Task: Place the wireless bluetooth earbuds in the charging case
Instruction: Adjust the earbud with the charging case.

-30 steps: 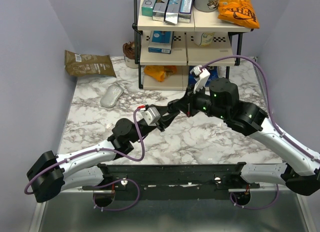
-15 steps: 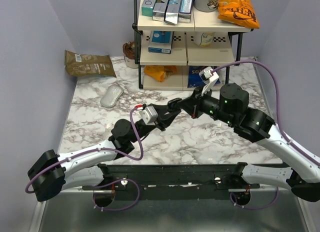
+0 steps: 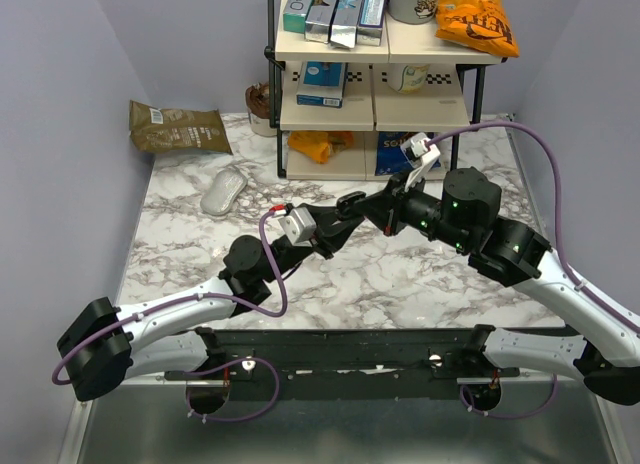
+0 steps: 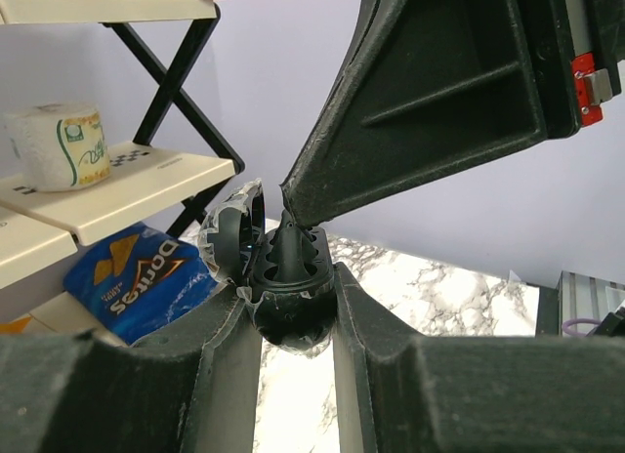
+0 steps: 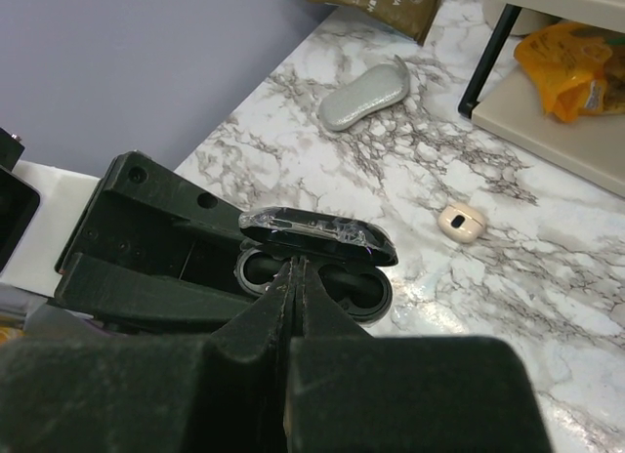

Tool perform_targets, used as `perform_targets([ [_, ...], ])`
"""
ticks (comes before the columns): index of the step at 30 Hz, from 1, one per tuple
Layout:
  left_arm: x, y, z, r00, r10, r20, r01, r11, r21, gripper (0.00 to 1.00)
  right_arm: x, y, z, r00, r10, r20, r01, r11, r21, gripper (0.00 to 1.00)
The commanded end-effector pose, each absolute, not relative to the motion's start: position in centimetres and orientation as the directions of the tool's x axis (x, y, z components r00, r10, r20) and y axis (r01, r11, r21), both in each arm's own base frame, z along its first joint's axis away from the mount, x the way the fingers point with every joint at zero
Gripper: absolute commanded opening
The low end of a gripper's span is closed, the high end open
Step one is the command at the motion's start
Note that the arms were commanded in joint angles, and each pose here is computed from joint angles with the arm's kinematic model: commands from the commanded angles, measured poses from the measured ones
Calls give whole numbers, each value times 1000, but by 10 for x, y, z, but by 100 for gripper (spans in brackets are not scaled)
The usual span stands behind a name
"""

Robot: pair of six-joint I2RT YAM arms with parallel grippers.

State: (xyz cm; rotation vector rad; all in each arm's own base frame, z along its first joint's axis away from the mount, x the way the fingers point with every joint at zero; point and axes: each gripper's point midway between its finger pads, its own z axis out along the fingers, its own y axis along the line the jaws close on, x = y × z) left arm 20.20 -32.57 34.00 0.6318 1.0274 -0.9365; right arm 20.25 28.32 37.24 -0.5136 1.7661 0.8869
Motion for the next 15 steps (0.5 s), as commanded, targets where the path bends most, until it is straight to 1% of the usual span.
perform_targets([
  [1,195,-325,358,241,-387,-890,887,460,40,0,205,279,382,-324,84,-942,-704,644,300,12],
  [3,194,-324,355,238,-383,-892,890,455,42,0,204,277,387,-306,91,-948,-712,638,291,12],
  [7,186,-319,354,229,-397,-889,899,437,37,0,194,261,412,-222,158,-962,-734,623,272,13],
  [9,182,-317,349,217,-392,-894,907,421,35,0,198,251,418,-184,173,-968,-713,655,252,15],
  [10,179,-314,353,218,-404,-888,912,408,38,0,199,247,420,-173,171,-970,-702,669,244,21],
  [12,169,-312,350,164,-419,-893,943,332,18,0,206,238,420,-165,148,-975,-664,714,220,27],
  [13,166,-310,352,145,-433,-890,954,301,9,0,208,237,418,-166,136,-977,-655,726,212,33],
  [14,160,-308,355,96,-461,-882,969,248,-24,0,212,235,411,-175,109,-978,-636,746,197,35],
  [15,151,-307,354,75,-456,-887,985,172,-5,0,213,235,411,-177,99,-979,-632,751,190,37],
])
